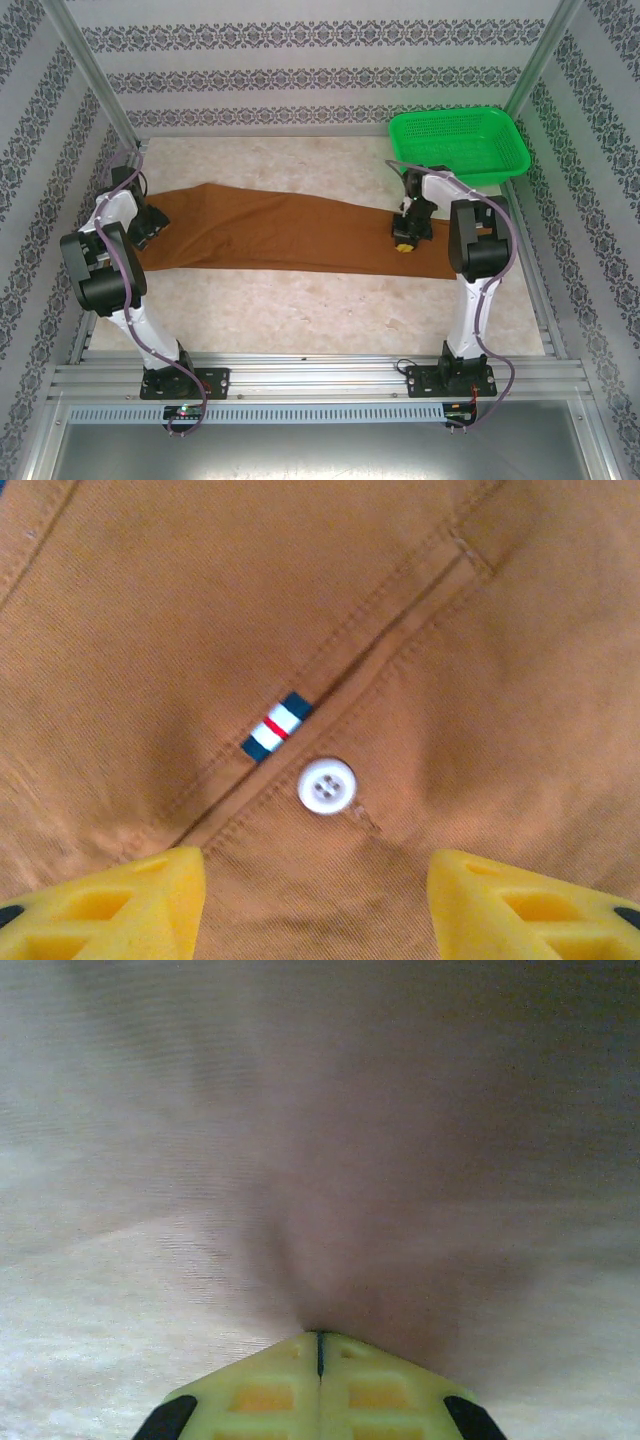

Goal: Roll up the long pants

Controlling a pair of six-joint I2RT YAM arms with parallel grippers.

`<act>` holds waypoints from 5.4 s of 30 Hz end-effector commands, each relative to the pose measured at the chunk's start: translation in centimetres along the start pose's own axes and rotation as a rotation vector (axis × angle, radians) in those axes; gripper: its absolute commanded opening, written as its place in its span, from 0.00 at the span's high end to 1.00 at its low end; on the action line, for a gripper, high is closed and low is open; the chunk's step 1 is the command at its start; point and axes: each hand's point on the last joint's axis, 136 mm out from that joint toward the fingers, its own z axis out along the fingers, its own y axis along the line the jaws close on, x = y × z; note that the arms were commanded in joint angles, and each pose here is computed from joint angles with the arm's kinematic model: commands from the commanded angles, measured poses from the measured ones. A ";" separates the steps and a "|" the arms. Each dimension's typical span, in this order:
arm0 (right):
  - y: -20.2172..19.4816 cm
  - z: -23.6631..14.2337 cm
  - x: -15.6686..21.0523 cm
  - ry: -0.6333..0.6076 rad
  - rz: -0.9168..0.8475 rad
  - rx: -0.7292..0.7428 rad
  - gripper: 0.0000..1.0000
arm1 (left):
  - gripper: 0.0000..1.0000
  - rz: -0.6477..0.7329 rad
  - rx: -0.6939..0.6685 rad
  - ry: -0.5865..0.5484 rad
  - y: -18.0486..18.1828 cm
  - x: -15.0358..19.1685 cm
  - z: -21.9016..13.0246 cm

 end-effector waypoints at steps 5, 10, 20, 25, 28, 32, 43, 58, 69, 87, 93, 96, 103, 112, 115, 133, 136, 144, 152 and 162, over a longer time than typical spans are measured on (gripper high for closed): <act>-10.9 -2.3 0.1 -0.107 0.223 0.194 0.58 | 0.38 -0.095 -0.024 0.070 2.1 1.5 3.1; -15.8 -5.5 -0.6 -0.265 0.430 0.117 0.42 | 0.43 -0.265 -0.073 0.059 5.4 1.3 3.9; -22.1 -8.1 -1.1 -0.341 0.581 0.172 0.41 | 0.44 -0.383 -0.073 -0.008 8.6 -0.6 2.8; -22.1 -5.9 -2.2 -0.298 0.602 0.111 0.41 | 0.48 -0.352 -0.019 0.042 7.1 -0.3 4.2; -21.0 -5.3 -3.3 -0.306 0.595 0.050 0.42 | 0.50 -0.346 -0.012 0.055 6.9 0.2 4.9; -20.3 -6.4 -4.1 -0.371 0.593 0.017 0.67 | 0.52 -0.338 -0.010 0.054 6.9 0.3 4.9; -24.7 -15.7 -5.0 -0.628 0.695 0.133 1.00 | 0.57 -0.309 -0.033 0.039 7.0 0.4 4.5; -21.4 -5.3 -4.0 -0.405 0.664 -0.051 0.32 | 0.59 -0.285 0.003 0.018 5.6 -0.5 3.6; -18.9 -3.8 -5.6 -0.381 0.641 -0.110 0.86 | 0.60 -0.231 -0.018 0.015 4.9 0.4 3.7; -24.1 -13.3 -6.2 -0.545 0.728 0.093 1.00 | 0.65 -0.236 -0.081 0.001 6.3 0.0 3.4; -28.5 -13.3 -4.6 -0.539 0.816 0.191 1.00 | 0.67 -0.260 -0.109 -0.022 7.8 -0.4 2.7; -30.4 -13.5 -4.4 -0.525 0.845 0.236 1.00 | 0.67 -0.273 -0.107 -0.025 8.0 -0.7 2.3; -32.2 -11.4 -6.0 -0.476 0.880 0.178 0.72 | 0.63 -0.264 -0.101 -0.063 8.1 -2.6 0.6; -24.0 -15.7 -6.5 -0.659 0.668 0.180 0.17 | 0.33 -0.037 0.077 -0.188 0.4 -4.4 -6.4; -17.7 -16.9 -6.6 -0.672 0.484 0.183 0.11 | 0.31 0.113 0.153 -0.118 -3.7 -1.3 -7.2; 2.2 -11.2 -2.4 -0.419 -0.042 -0.084 0.18 | 0.26 0.815 0.094 0.251 -8.8 19.4 -5.3; 5.2 -12.3 -3.2 -0.423 -0.078 -0.158 0.24 | 0.30 0.798 0.038 0.311 -7.8 20.3 -3.7; 15.0 -10.5 -1.7 -0.282 -0.262 -0.294 0.40 | 0.32 0.751 -0.005 0.366 -5.7 22.3 -1.5; 23.3 -7.1 1.5 -0.167 -0.412 -0.327 0.72 | 0.42 0.769 0.125 0.237 -8.0 22.5 -6.3; 28.5 -4.6 1.2 -0.106 -0.440 -0.411 0.96 | 0.41 0.741 0.210 0.119 -13.8 20.3 -4.2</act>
